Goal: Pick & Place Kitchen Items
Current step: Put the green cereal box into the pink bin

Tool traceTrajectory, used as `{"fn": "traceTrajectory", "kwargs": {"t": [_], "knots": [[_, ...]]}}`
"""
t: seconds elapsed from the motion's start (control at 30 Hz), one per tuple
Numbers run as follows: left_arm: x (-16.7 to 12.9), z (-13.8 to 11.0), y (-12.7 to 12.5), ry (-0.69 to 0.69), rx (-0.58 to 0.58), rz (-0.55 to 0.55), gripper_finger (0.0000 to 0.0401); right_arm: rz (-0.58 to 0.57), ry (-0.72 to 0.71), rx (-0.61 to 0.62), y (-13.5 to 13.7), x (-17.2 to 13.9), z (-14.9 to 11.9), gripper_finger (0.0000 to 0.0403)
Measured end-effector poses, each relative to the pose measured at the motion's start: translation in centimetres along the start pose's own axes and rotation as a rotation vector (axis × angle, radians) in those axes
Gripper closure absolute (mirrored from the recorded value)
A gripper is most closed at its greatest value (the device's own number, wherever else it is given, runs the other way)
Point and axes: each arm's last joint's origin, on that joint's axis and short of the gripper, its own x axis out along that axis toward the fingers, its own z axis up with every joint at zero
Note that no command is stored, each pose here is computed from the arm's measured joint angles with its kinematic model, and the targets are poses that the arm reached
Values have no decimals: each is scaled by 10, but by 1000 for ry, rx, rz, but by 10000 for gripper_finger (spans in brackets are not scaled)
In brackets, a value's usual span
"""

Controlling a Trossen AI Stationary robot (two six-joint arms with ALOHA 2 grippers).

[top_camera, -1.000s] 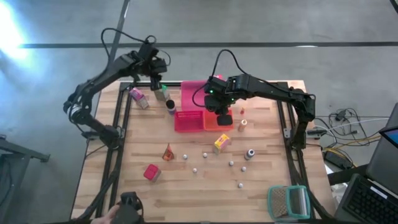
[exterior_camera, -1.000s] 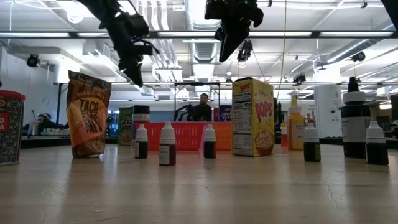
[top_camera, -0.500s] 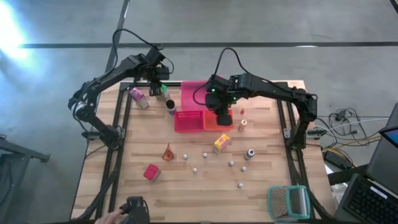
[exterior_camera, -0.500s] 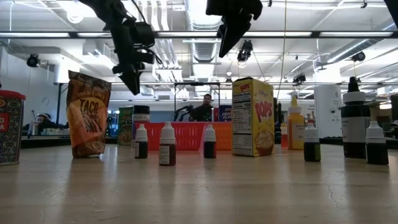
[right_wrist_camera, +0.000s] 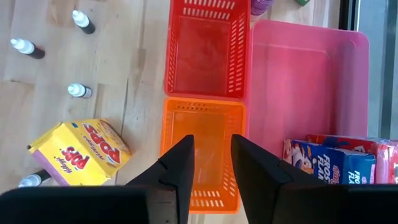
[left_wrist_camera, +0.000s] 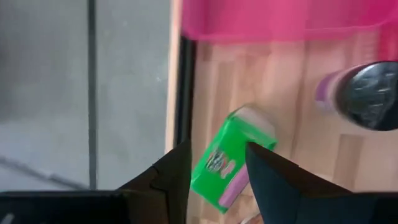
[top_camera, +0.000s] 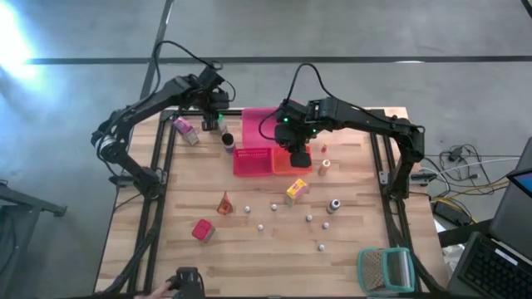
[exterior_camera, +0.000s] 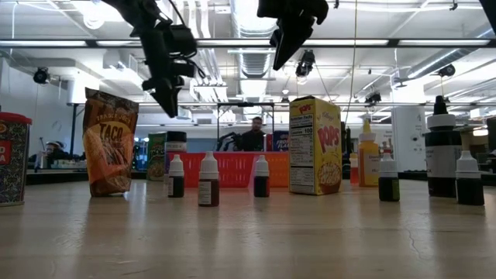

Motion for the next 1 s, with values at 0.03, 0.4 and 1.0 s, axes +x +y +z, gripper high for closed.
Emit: {"fn": "traceTrajectory", "kwargs": {"t": [0.03,0.4,1.0], "knots": [[0,0,0,-4,17,-3,245,0,0,0,0,0,0,311],[0,1,2,-17,-17,10,179,0,0,-14,0,0,0,344],[8,-2,-1,33,-3,-38,154,19,-6,-18,1,0,0,298]]}}
